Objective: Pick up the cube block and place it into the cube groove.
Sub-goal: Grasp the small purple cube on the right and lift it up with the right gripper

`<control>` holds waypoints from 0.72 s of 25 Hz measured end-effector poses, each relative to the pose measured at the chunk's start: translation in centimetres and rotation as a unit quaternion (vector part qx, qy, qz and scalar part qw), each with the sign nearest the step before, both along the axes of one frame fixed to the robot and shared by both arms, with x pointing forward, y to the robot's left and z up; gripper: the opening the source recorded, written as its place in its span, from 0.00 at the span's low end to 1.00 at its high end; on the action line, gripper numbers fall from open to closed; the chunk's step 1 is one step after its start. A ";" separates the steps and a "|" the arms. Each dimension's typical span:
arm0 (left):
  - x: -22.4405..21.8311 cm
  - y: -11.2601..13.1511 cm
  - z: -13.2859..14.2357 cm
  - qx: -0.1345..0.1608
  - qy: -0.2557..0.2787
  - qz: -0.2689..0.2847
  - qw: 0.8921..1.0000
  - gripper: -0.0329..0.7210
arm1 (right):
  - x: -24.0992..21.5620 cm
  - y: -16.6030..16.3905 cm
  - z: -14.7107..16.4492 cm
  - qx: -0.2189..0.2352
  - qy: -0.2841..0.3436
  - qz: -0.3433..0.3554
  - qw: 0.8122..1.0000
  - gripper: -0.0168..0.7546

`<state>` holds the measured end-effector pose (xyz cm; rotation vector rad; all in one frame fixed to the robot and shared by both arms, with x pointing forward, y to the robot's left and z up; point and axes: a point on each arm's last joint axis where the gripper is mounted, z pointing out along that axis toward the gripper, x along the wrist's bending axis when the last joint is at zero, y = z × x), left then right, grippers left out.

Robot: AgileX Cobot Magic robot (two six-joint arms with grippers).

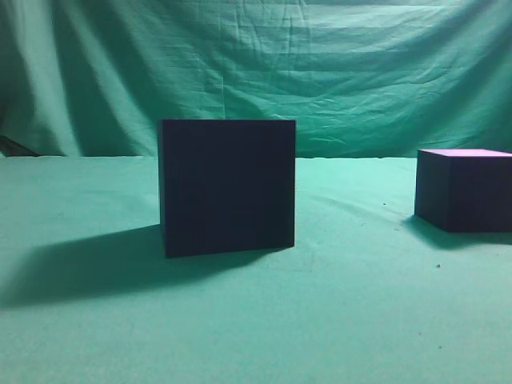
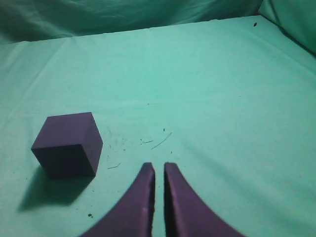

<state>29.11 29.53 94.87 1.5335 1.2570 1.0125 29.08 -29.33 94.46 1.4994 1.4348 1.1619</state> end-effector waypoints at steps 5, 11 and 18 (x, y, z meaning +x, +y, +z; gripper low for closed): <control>0.0 0.0 0.0 0.000 0.000 0.000 1.000 0.04 | 0.0 0.0 0.0 0.000 0.000 0.000 1.000 0.02; 0.0 0.0 0.0 0.000 0.000 0.000 1.000 0.04 | 0.0 0.0 0.0 0.000 0.000 0.000 1.000 0.02; 0.0 0.0 0.0 0.000 0.000 0.000 1.000 0.04 | 0.0 0.0 0.0 0.000 0.000 0.000 1.000 0.02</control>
